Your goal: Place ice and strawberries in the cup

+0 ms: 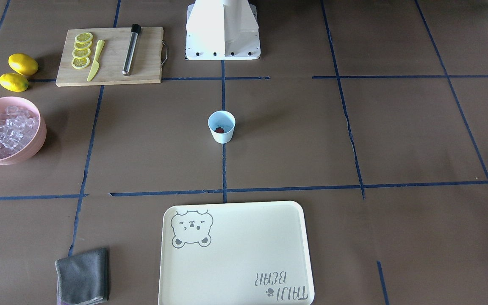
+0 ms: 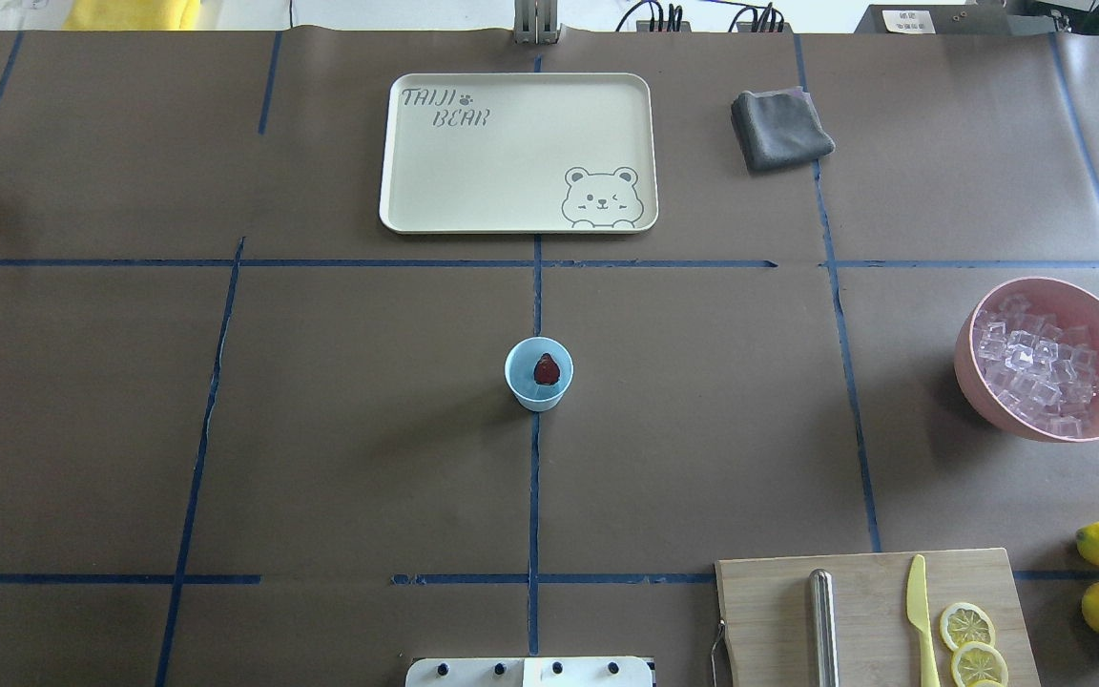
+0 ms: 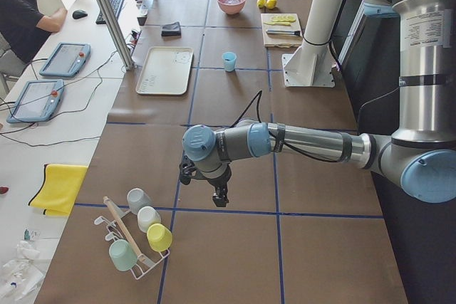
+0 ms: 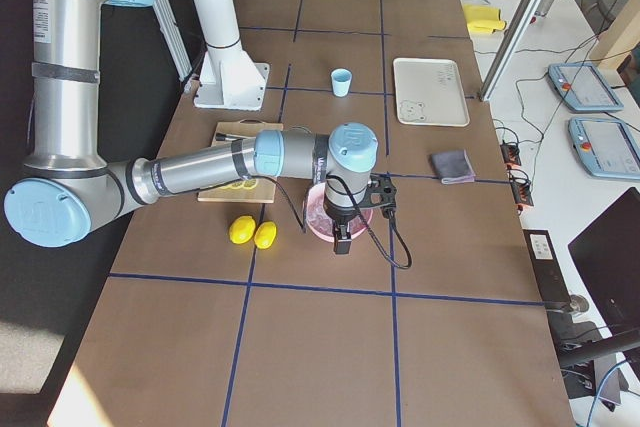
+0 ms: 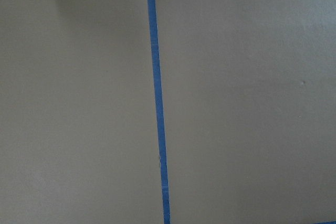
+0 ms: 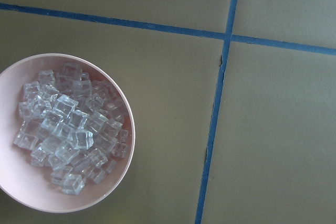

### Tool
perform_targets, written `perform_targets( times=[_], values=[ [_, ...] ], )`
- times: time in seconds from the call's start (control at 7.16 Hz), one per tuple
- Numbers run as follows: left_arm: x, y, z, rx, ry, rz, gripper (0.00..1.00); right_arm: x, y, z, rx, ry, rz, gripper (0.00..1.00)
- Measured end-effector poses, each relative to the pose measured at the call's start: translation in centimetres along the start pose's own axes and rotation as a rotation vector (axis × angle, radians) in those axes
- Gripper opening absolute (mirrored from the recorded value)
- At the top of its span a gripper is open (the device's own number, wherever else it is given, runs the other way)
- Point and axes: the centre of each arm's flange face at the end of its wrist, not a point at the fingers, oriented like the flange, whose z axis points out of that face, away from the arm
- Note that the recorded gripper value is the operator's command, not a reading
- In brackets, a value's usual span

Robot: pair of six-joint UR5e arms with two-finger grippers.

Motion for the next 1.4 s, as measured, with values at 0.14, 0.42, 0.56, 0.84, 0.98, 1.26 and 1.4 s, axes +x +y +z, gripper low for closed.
perform_targets(
  times=[0.14,0.42,0.56,0.84,0.98,1.26,1.4],
  values=[
    [0.2,-0.1,-0.2,0.006,-0.002,-0.001,1.0,0.1,0.1,0.1,-0.002,0.003,0.002,1.0],
    [0.1,-0.2,-0.2,0.015,-0.01,0.004,1.0,0.2,0.3,0.2,-0.005,0.007,0.007,1.0],
    [-0.1,-0.2,0.0,0.012,-0.01,-0.001,1.0,0.6,0.5,0.6,-0.012,0.007,0.012,1.0],
    [-0.1,-0.6,0.0,0.015,-0.008,0.003,1.0,2.5,0.6,2.5,-0.024,0.006,0.017,1.0],
    [0.1,-0.9,-0.2,0.019,-0.007,0.007,1.0,3.6,0.4,3.6,-0.016,0.007,0.007,1.0],
    [0.7,-1.2,-0.7,0.029,-0.007,0.019,1.0,4.5,0.2,4.4,-0.002,0.008,-0.006,1.0],
    [0.8,-1.2,-0.9,0.031,-0.009,0.023,1.0,4.6,0.2,4.6,-0.001,0.008,-0.006,1.0]
  ],
)
